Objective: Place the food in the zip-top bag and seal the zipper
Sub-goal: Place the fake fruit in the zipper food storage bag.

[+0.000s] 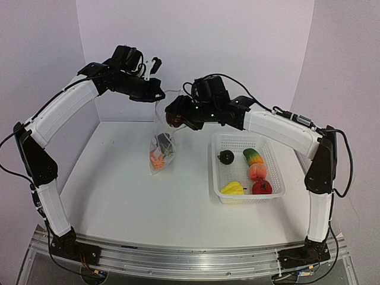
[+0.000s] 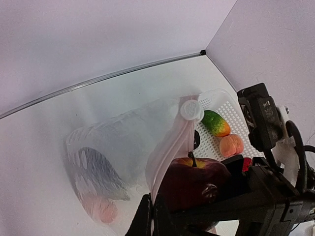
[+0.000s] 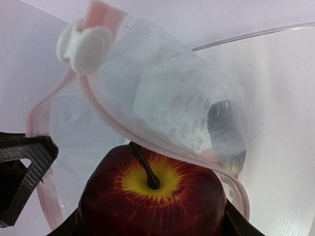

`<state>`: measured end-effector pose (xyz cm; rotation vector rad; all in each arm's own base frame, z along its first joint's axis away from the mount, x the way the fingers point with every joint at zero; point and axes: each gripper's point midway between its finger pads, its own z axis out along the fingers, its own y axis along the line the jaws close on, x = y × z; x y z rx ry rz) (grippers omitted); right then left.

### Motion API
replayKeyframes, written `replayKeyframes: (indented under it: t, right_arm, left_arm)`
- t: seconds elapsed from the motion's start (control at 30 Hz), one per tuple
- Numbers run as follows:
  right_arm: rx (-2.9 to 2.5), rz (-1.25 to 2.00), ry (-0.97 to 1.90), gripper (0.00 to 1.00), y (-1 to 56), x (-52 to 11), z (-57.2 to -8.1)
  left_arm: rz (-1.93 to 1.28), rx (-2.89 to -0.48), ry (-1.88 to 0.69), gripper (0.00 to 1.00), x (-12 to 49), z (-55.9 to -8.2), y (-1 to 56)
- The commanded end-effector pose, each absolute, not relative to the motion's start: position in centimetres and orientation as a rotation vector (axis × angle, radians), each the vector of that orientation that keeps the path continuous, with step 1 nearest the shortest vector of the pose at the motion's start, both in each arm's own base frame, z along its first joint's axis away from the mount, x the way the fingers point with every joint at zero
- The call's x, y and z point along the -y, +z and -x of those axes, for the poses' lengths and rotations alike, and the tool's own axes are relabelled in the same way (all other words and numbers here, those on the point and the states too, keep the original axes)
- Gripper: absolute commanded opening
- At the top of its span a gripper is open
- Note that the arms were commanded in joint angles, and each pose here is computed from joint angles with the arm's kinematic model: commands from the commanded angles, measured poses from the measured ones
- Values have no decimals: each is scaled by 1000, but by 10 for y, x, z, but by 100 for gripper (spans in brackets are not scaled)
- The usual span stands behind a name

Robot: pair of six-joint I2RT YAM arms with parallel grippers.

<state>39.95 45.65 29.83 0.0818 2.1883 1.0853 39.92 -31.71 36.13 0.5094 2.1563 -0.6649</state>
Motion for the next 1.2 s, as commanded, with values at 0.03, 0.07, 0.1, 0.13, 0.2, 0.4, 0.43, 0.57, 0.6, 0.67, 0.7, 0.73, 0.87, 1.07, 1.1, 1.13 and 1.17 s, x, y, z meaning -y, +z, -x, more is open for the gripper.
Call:
replayKeyframes:
  t: [0.03, 0.07, 0.1, 0.13, 0.2, 0.4, 0.43, 0.57, 0.6, 0.67, 0.7, 0.73, 0.87, 1.07, 1.1, 1.13, 1.17]
  right_arm:
    - [-2307, 38, 958, 46, 287, -458, -393]
    - [-2332, 78, 951, 55, 284, -460, -390]
    - [-2341, 109, 942, 66, 285, -461, -388]
    - [-2341, 136, 931, 78, 289, -461, -386]
    - [-2335, 177, 890, 88, 295, -456, -383]
    - [-2250, 302, 831, 93, 332, -442, -371]
    - [-2235, 334, 839, 93, 339, -442, -368]
    - [-2171, 432, 888, 95, 367, -441, -355]
    - [-2155, 439, 891, 95, 375, -438, -352]
    - [-2114, 458, 890, 96, 393, -430, -346]
    - [-2095, 463, 886, 97, 401, -425, -344]
    - [-2072, 468, 877, 98, 410, -420, -342]
    - [-2050, 414, 822, 98, 428, -384, -348]
    - [-2344, 89, 528, 97, 336, -278, -404]
    - [-2402, 70, 452, 95, 313, -264, -408]
    - [-2447, 61, 398, 92, 296, -254, -412]
    - [-2497, 65, 357, 90, 279, -248, -414]
  left_arm:
    - [-500, -2068, -728, 0, 324, -399, 392]
    - [-499, -2069, -730, 0, 324, -399, 391]
    - [-497, -2069, -731, 0, 324, -399, 391]
    - [-496, -2068, -731, 0, 324, -399, 392]
    - [-495, -2070, -725, 0, 324, -400, 391]
    - [-491, -2075, -707, 0, 322, -402, 388]
    - [-491, -2075, -709, 0, 323, -402, 388]
    - [-489, -2075, -706, 0, 322, -403, 387]
    - [-488, -2074, -703, 0, 322, -403, 388]
    - [-486, -2076, -695, 0, 321, -404, 387]
    - [-486, -2077, -691, 0, 320, -404, 386]
    - [-484, -2077, -689, 0, 320, -404, 386]
    - [-484, -2075, -688, 0, 320, -404, 387]
    - [-485, -2069, -678, 0, 318, -404, 388]
    - [-485, -2068, -677, 0, 318, -404, 389]
    - [-486, -2068, -675, 0, 318, -403, 389]
    - [-487, -2068, -673, 0, 317, -403, 389]
